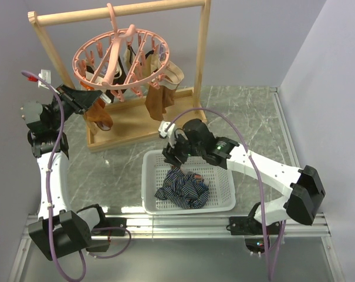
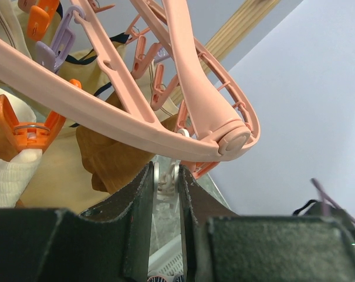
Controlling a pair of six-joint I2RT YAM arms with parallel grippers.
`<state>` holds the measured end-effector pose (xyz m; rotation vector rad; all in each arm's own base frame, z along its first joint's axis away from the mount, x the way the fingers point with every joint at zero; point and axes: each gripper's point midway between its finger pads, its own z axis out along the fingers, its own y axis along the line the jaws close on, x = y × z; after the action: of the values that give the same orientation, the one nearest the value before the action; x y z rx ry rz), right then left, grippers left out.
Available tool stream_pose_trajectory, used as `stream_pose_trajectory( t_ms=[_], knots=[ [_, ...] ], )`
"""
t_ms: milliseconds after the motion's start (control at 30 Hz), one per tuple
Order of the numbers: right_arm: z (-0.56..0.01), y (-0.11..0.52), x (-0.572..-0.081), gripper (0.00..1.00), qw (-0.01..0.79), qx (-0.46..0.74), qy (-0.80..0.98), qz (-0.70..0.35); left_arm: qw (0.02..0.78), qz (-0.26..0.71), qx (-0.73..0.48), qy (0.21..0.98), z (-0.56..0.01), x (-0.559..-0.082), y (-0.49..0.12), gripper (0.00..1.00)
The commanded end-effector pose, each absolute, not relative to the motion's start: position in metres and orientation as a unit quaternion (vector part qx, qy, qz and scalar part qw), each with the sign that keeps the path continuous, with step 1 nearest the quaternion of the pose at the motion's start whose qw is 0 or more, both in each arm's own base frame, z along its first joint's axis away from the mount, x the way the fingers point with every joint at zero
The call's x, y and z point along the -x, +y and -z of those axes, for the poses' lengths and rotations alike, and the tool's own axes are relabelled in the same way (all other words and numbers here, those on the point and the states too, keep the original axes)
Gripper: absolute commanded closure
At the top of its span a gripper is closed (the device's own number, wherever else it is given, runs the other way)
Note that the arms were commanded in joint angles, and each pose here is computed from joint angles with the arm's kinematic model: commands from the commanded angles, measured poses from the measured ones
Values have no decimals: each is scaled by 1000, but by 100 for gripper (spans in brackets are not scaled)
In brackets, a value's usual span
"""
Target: Clip the underwear to the hanger
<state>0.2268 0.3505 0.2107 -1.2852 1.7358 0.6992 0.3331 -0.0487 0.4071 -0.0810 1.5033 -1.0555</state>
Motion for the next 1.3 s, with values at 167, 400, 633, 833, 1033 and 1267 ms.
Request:
stream_pose_trajectory(
  t_ms=[167,400,633,833,1033,1267],
  knots=[
    [-133,284,-214,40,315,471,794,-222,629,447,13,636,-429,-330,-50,100],
    [-107,296,-213,39,267,437,824,-242,628,447,12,636,-430,-329,-50,100],
    [-81,311,-225,36,233,413,845,-247,629,445,11,637,-430,-328,-50,100],
    [-72,319,-230,40,222,407,850,-252,628,446,13,637,-428,-330,-49,100],
    [-83,302,-246,43,240,385,858,-240,626,442,7,642,-427,-329,-50,100],
    [-94,289,-245,28,254,385,857,-229,626,449,12,637,-426,-328,-51,100]
  ],
)
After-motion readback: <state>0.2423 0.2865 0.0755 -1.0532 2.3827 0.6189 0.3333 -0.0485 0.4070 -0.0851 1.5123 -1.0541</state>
